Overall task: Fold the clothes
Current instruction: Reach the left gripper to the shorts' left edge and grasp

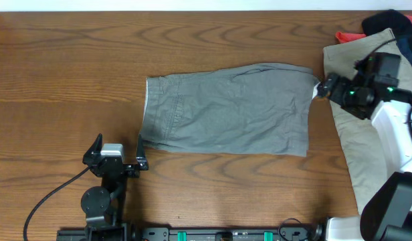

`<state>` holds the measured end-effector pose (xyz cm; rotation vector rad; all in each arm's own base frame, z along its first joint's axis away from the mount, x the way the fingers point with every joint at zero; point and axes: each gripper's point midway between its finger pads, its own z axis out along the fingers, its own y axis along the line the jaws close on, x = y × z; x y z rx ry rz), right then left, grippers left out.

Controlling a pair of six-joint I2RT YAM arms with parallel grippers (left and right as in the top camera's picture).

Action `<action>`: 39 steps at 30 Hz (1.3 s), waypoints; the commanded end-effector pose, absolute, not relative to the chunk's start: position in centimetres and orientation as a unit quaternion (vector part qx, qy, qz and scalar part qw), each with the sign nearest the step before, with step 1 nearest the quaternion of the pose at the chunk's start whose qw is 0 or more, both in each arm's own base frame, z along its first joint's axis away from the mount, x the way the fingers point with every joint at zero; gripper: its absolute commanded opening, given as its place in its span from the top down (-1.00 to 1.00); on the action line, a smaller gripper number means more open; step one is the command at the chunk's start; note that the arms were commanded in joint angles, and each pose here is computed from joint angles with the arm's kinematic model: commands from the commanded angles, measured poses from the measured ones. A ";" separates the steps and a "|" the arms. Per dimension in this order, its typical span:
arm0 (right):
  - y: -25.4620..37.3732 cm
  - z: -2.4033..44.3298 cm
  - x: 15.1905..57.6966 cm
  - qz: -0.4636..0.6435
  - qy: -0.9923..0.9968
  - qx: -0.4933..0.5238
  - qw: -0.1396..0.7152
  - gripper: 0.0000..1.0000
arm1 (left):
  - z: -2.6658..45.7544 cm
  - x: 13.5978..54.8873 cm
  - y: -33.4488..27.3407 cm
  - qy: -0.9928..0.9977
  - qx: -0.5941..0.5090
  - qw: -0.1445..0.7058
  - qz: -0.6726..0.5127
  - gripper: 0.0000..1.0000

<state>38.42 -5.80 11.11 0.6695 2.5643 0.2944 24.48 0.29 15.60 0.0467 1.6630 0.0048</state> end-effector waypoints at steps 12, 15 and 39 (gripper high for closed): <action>-6.6 11.4 38.5 0.097 0.936 0.240 0.241 -0.98 | 14.1 24.4 0.2 0.753 0.027 0.658 0.001 -0.96; -6.6 11.4 38.5 0.096 0.935 0.240 0.241 -0.98 | 14.1 24.4 0.2 0.753 0.027 0.658 0.001 -0.96; -6.6 11.4 38.5 0.096 0.935 0.240 0.241 -0.98 | 14.9 22.0 -8.0 0.741 -0.032 0.559 -0.370 -0.96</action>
